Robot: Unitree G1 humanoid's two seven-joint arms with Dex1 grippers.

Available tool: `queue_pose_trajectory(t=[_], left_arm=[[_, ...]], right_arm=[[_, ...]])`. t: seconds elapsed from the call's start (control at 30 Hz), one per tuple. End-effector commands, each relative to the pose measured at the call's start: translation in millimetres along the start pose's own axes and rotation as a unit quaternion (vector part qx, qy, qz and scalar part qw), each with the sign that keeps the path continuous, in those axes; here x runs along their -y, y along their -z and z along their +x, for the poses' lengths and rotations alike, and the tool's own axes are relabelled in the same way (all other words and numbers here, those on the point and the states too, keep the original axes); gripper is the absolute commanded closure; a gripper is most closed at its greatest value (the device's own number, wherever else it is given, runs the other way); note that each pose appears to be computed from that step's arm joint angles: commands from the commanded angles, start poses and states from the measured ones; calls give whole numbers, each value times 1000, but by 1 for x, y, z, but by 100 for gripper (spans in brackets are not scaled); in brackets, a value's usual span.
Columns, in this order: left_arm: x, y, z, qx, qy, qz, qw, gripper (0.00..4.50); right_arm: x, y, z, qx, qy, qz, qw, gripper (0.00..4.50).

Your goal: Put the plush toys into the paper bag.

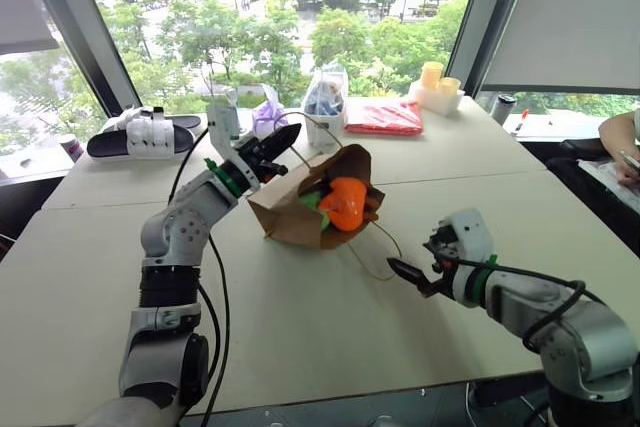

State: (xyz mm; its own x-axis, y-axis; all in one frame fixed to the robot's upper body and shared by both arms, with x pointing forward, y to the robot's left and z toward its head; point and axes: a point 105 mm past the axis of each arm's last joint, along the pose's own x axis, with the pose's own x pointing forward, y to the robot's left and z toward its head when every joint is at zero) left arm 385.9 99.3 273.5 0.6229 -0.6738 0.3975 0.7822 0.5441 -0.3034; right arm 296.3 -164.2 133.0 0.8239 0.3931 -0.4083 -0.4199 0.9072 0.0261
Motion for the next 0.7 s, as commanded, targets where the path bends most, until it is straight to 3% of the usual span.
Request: queue_pose_trajectory(t=[0.03, 0.33, 0.43, 0.5, 0.53, 0.67, 0.7], left_arm=[[8, -15, 2, 24, 13, 19, 999, 450], [7, -17, -1, 27, 8, 22, 999, 450], [8, -18, -1, 28, 9, 24, 999, 450], [8, -17, -1, 26, 11, 26, 999, 450], [8, -17, -1, 25, 10, 28, 999, 450], [6, -20, -2, 30, 3, 28, 999, 450], [6, -20, -3, 30, 3, 29, 999, 450]], right_arm=[[2, -8, 5, 33, 3, -9, 999, 5], [7, 0, 38, 39, 19, 9, 999, 5], [6, 4, 52, 43, 11, 12, 999, 87], [7, 3, 56, 48, 15, 9, 999, 208], [8, -1, 56, 55, 15, 5, 998, 238], [8, -21, 47, 80, 4, 3, 997, 445], [7, -27, 42, 85, -3, 10, 996, 448]])
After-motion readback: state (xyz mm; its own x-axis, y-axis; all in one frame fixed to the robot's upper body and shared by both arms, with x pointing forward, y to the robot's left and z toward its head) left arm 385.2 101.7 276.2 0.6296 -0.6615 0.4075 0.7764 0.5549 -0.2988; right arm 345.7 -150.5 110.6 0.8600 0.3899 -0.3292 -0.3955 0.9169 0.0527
